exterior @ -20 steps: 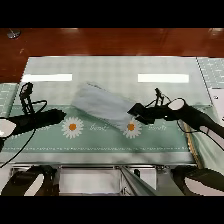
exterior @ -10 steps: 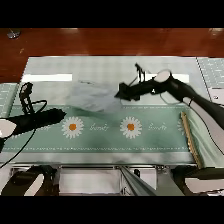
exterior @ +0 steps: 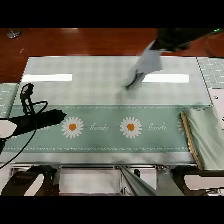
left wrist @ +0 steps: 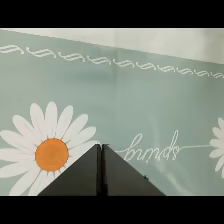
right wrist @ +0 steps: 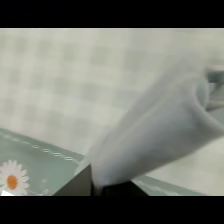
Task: Fold the shirts.
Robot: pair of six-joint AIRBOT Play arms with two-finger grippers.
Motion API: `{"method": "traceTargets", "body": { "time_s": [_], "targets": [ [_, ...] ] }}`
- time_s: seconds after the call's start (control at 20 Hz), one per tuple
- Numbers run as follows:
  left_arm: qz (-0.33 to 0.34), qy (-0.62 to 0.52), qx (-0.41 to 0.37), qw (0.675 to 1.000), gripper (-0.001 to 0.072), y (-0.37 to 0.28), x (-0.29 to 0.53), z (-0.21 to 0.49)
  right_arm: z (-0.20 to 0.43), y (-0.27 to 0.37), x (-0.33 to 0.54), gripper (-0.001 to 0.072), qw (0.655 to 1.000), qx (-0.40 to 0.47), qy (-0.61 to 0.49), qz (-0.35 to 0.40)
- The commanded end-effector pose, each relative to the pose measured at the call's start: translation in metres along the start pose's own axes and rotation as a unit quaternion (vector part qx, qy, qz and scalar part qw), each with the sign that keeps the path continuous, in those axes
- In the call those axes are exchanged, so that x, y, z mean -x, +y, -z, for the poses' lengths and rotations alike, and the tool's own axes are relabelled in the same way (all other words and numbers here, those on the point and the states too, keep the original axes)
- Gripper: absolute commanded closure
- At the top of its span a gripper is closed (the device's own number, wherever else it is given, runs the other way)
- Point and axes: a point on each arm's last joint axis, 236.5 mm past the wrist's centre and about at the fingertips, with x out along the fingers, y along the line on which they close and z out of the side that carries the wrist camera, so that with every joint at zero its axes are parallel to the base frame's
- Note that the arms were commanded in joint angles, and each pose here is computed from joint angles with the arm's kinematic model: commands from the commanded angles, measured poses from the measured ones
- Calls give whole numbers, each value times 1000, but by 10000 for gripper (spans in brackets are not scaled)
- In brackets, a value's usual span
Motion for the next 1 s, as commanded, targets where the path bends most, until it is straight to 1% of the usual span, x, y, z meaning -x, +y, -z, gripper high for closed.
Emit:
{"method": "traceTargets", "body": {
  "time_s": [0.0,0.1,0.2,0.35,0.5,0.55,0.6,0.65,0.75,0.8,0.85,0.9,0.95],
  "targets": [
    [1,13,0,1000,679,0,0,6,14,-73,80,693,993,-82,-1,80],
    [1,13,0,1000,679,0,0,6,46,-115,119,692,982,-135,29,129],
    [0,11,0,1000,679,0,0,5,64,-141,154,692,971,-181,0,160],
    [1,11,0,1000,679,0,0,5,124,-191,200,692,934,-249,-5,256],
    [0,-1,0,1000,680,0,0,-1,219,-233,243,693,869,-319,29,377],
    [0,-6,0,1000,679,0,0,-3,253,-242,255,692,843,-342,46,412],
    [-1,-10,-1,1000,679,0,0,-4,291,-246,265,693,808,-385,58,442],
    [0,-9,-1,1000,679,0,0,-4,325,-245,266,692,780,-422,69,456],
    [0,-9,-2,1000,679,0,0,-4,375,-239,250,692,748,-476,86,454],
    [1,-10,-3,1000,679,-1,-1,-5,391,-239,240,590,733,-500,92,451],
    [1,-13,-14,1000,679,-1,-1,-6,398,-239,230,266,729,-515,100,440],
    [0,-13,-16,1000,679,-1,-1,-6,394,-240,222,86,744,-507,108,422],
    [0,-17,-16,1000,679,-1,0,-8,383,-242,216,87,760,-500,104,401]
  ]
}}
